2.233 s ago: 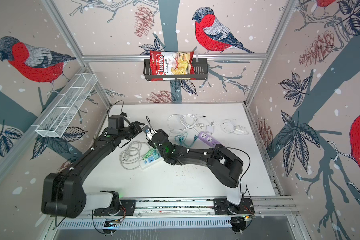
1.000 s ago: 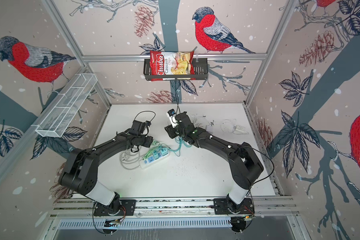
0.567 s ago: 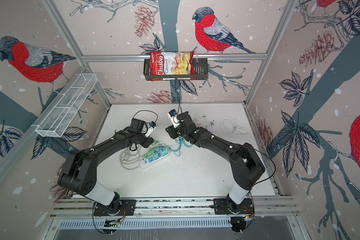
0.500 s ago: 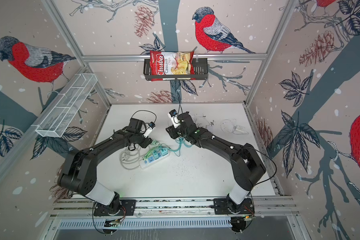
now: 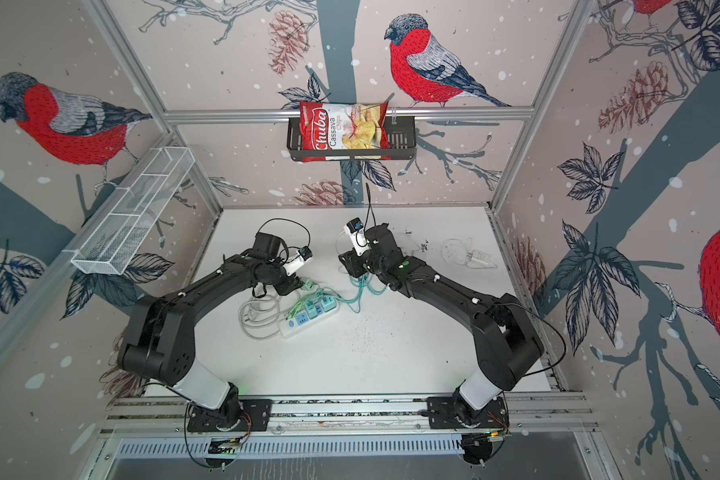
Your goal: Insert the plug
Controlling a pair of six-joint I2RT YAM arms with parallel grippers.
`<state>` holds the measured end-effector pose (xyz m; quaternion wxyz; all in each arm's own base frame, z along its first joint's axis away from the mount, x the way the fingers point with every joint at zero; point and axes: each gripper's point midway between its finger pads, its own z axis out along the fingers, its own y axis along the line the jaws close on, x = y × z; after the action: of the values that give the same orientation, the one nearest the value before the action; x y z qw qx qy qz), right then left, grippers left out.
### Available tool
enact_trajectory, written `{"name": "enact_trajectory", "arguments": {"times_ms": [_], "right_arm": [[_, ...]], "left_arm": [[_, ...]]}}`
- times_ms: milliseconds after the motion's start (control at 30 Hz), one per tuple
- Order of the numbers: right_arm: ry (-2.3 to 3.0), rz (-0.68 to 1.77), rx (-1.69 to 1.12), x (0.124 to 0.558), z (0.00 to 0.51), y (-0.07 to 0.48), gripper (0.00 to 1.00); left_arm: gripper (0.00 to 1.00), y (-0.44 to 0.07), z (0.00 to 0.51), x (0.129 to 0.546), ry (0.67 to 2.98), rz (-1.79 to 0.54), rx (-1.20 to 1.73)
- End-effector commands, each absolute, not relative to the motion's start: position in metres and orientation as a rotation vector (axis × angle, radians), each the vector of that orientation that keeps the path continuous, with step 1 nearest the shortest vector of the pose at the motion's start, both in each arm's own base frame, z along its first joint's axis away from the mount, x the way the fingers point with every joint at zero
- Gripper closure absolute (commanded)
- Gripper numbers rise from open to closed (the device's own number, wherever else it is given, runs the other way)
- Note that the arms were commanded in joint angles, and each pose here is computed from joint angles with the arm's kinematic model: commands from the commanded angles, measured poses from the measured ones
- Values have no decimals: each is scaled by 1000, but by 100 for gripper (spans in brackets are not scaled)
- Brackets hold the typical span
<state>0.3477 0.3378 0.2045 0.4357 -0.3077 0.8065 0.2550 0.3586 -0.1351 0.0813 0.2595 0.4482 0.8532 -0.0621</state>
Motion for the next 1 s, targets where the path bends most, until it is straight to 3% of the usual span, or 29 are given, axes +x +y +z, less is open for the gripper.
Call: {"name": "enact_trajectory", "arguments": {"times_ms": [0,967], "right_arm": [[1970,631,-755,351,215,335,45],[1994,620,-733,355,207,324,44]], "left_arm": [[48,-135,76,355,2317,-175,1245],[49,-169,35,365,2329,-238,1390]]}}
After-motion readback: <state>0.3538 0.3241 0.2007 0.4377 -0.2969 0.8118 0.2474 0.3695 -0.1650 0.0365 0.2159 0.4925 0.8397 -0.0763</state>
